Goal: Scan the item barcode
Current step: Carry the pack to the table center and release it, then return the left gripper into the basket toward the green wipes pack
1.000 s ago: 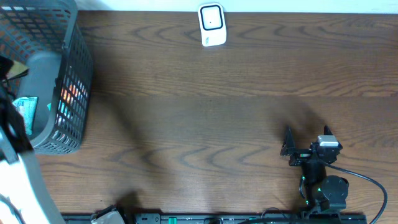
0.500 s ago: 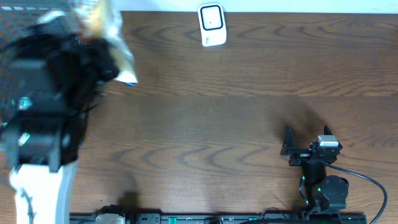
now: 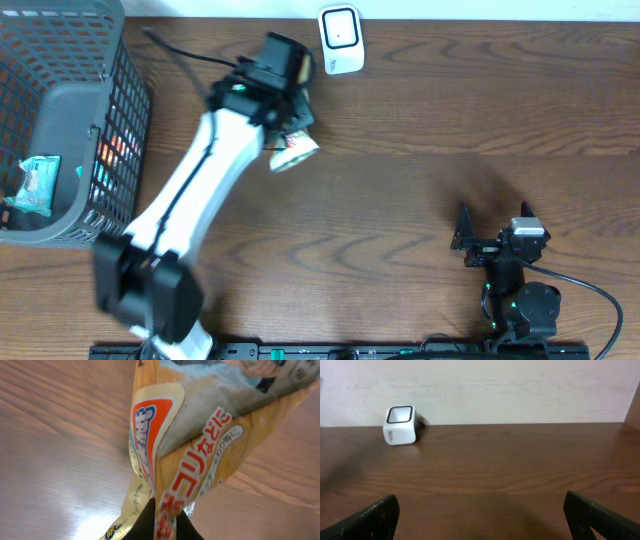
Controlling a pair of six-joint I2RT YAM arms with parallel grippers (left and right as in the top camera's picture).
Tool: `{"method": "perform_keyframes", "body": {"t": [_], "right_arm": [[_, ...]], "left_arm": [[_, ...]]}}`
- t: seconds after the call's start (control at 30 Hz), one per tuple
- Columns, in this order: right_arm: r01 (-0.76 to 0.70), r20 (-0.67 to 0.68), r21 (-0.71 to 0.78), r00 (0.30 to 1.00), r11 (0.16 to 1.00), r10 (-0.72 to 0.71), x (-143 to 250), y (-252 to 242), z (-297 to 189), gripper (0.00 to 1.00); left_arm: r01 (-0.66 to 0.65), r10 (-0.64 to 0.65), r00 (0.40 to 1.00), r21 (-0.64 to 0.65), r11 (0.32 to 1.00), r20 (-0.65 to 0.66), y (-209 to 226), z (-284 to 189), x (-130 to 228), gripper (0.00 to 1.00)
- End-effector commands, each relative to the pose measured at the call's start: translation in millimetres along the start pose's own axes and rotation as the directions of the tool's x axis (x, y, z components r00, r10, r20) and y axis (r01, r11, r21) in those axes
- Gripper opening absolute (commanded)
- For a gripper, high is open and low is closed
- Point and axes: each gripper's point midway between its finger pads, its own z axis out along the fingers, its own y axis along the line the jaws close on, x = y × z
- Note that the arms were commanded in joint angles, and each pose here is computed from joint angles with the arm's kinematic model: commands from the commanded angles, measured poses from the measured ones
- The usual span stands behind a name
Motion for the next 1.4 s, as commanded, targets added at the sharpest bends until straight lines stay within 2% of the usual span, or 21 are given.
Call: {"method": "perform_keyframes", "body": {"t": [0.0, 0.03, 0.07, 0.1, 0.2, 0.23, 0.4, 0.53, 0.63, 0.77, 0.87, 0.9, 1.07, 1.13, 1.27, 1.37], "right_arm": [[0.014, 0.001, 0.004, 1.0, 1.0, -0.014, 0, -1, 0, 0.99], [0.014, 0.001, 0.004, 1.0, 1.0, -0.014, 0, -1, 0, 0.99], [0.014, 0.001, 0.004, 1.0, 1.0, -0.014, 0, -1, 0, 0.99], [0.014, 0.001, 0.004, 1.0, 1.0, -0.014, 0, -1, 0, 0.99], [0.014, 0.001, 0.004, 1.0, 1.0, -0.014, 0, -1, 0, 0.99], [0.014, 0.001, 0.004, 1.0, 1.0, -0.014, 0, -1, 0, 0.99], [0.014, 0.001, 0.004, 1.0, 1.0, -0.014, 0, -1, 0, 0.99], [0.014, 0.001, 0.004, 1.0, 1.0, -0.014, 0, -1, 0, 0.99], [0.014, 0.001, 0.004, 1.0, 1.0, -0.014, 0, -1, 0, 0.99], [0.014, 0.001, 0.004, 1.0, 1.0, -0.014, 0, -1, 0, 0.99], [0.014, 0.001, 0.004, 1.0, 1.0, -0.014, 0, -1, 0, 0.99], [0.014, 0.001, 0.004, 1.0, 1.0, -0.014, 0, -1, 0, 0.99], [0.014, 0.001, 0.004, 1.0, 1.0, -0.014, 0, -1, 0, 0.99], [0.014, 0.001, 0.004, 1.0, 1.0, -0.014, 0, -1, 0, 0.99], [0.014, 0.001, 0.004, 1.0, 1.0, -0.014, 0, -1, 0, 0.99], [0.014, 0.001, 0.004, 1.0, 1.0, -0.014, 0, -1, 0, 0.99]], "left_arm": [[0.017, -0.018, 1.0, -0.046, 0.999, -0.013, -4, 26, 7, 0.08], [0.009, -0.01, 1.0, -0.057, 0.998, -0.028, -5, 35, 12, 0.13], [0.0, -0.003, 0.999, -0.064, 0.998, -0.04, -6, 43, 16, 0.22], [-0.006, 0.003, 0.999, -0.064, 0.998, -0.052, -8, 48, 20, 0.39], [-0.021, 0.016, 0.997, -0.07, 0.997, -0.071, -11, 56, 27, 0.73], [-0.026, 0.021, 0.997, -0.068, 0.997, -0.071, -11, 56, 27, 0.77], [-0.113, 0.113, 0.994, 0.004, 0.994, 0.008, -22, 19, 1, 0.77], [-0.198, 0.185, 0.97, 0.068, 0.978, 0.16, -25, -44, -37, 0.78], [-0.218, 0.19, 0.931, 0.059, 0.974, 0.312, -6, -99, -71, 0.77], [-0.063, 0.077, 0.857, -0.044, 0.997, 0.509, 61, -170, -117, 0.77], [0.134, -0.038, 0.771, -0.103, 0.986, 0.636, 137, -223, -144, 0.8], [0.19, -0.069, 0.746, -0.112, 0.975, 0.662, 160, -236, -148, 0.85], [0.447, -0.182, 0.652, -0.179, 0.877, 0.736, 270, -272, -155, 0.86], [0.497, -0.178, 0.658, -0.245, 0.832, 0.731, 308, -273, -152, 0.86], [0.475, -0.125, 0.773, -0.436, 0.764, 0.622, 374, -245, -142, 0.86], [0.462, -0.154, 0.834, -0.516, 0.722, 0.531, 408, -214, -133, 0.86]]}}
